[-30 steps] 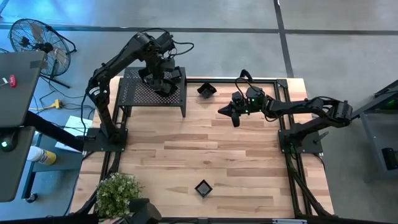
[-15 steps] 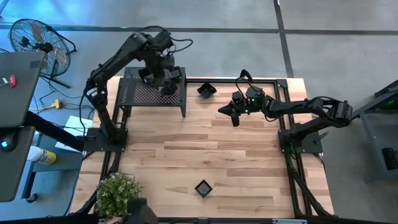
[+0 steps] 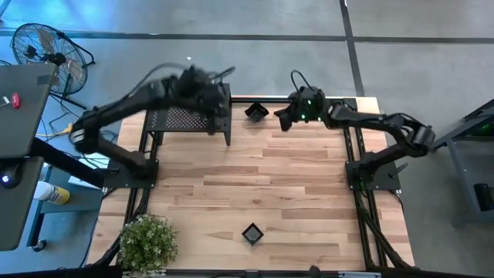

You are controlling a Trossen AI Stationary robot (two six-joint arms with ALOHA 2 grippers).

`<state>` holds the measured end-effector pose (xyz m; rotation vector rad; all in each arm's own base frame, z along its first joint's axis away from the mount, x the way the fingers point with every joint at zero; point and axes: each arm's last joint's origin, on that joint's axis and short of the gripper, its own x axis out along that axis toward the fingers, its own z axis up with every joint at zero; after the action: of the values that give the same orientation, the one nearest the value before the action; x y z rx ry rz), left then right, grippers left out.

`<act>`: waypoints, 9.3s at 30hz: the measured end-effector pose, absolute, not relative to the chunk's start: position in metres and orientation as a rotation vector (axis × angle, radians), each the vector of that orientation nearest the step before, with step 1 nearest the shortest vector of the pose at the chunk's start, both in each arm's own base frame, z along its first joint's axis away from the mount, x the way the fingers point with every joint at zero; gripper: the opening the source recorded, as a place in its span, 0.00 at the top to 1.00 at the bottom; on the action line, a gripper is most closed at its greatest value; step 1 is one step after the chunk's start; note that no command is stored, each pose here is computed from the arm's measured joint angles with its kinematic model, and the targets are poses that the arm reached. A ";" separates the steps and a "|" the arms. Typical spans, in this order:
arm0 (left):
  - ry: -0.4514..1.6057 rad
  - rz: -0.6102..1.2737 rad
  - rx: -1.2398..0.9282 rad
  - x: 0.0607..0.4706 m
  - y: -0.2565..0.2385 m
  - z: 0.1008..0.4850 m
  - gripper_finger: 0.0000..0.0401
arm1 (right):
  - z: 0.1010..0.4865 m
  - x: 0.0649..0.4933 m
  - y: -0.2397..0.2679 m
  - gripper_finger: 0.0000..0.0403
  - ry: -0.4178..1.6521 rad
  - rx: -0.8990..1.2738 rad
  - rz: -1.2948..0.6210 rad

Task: Pick & Place Mini shaped plates
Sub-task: Stack the distorted square plate on top of the other distorted square plates on the shelf

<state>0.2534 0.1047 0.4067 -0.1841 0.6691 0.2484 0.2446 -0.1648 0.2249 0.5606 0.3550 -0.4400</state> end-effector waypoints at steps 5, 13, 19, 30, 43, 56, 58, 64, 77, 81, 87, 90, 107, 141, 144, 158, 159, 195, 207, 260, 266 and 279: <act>0.376 0.313 -0.255 0.246 0.064 0.369 1.00 | 0.217 0.252 -0.203 1.00 0.473 0.653 -0.501; 0.095 0.484 -0.388 0.209 0.023 0.324 1.00 | 0.206 0.289 -0.252 0.84 0.656 0.585 -0.497; 0.064 0.541 -0.388 0.193 0.011 0.319 1.00 | 0.185 0.306 -0.272 0.72 0.786 0.520 -0.454; 0.088 0.573 -0.373 0.191 0.010 0.317 1.00 | 0.148 0.309 -0.281 0.84 0.854 0.564 -0.454; 0.097 0.575 -0.372 0.191 0.010 0.316 1.00 | 0.161 0.306 -0.277 0.99 0.843 0.598 -0.486; 0.235 0.648 -0.441 0.185 0.011 0.299 1.00 | 0.207 0.309 -0.168 0.99 0.910 0.557 -0.385; 0.248 0.632 -0.437 0.184 0.011 0.299 1.00 | 0.200 0.315 -0.140 1.00 0.938 0.553 -0.371; 0.285 0.565 -0.419 0.183 0.009 0.299 1.00 | 0.193 0.355 -0.081 1.00 0.836 0.566 -0.318; 0.360 0.424 -0.395 0.181 0.005 0.297 1.00 | 0.168 0.434 -0.037 1.00 0.785 0.568 -0.242; 0.387 0.410 -0.396 0.180 0.005 0.295 1.00 | 0.164 0.445 -0.031 0.97 0.785 0.559 -0.227; 0.394 0.425 -0.449 0.179 0.005 0.294 1.00 | 0.170 0.444 -0.031 0.86 0.779 0.557 -0.215; 0.399 0.443 -0.510 0.179 0.005 0.292 1.00 | 0.191 0.438 -0.036 0.81 0.759 0.519 -0.185; 0.644 0.492 -0.652 0.202 -0.017 0.254 0.99 | 0.211 0.295 -0.051 0.98 0.498 0.385 -0.151; 1.006 0.558 -0.734 0.258 -0.005 0.181 0.98 | 0.219 0.216 -0.064 1.00 0.353 0.360 -0.259; 1.011 0.510 -0.708 0.254 -0.001 0.209 0.99 | 0.219 0.216 -0.065 0.99 0.351 0.357 -0.269; 0.837 0.505 -0.445 0.182 0.104 0.393 1.00 | 0.220 0.217 -0.065 1.00 0.350 0.322 -0.264; 0.839 0.520 -0.429 0.176 0.114 0.400 1.00 | 0.220 0.217 -0.065 1.00 0.350 0.322 -0.264; 1.175 0.760 -0.360 0.112 0.254 0.366 0.90 | 0.220 0.217 -0.065 0.99 0.350 0.322 -0.263; 1.184 0.753 -0.408 0.109 0.246 0.368 0.76 | 0.220 0.217 -0.064 0.99 0.355 0.320 -0.220; 1.107 0.860 -0.420 0.113 0.245 0.371 0.99 | 0.220 0.217 -0.065 0.99 0.346 0.330 -0.281; 0.985 0.803 -0.527 0.102 0.248 0.378 1.00 | 0.220 0.217 -0.065 0.99 0.346 0.330 -0.281; 0.999 0.703 -0.588 0.098 0.248 0.365 0.92 | 0.220 0.217 -0.065 1.00 0.346 0.327 -0.285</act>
<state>0.0978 0.2485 0.3645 -0.5878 0.9985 0.7026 0.2167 -0.0654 0.2197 0.3267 0.3464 -0.2848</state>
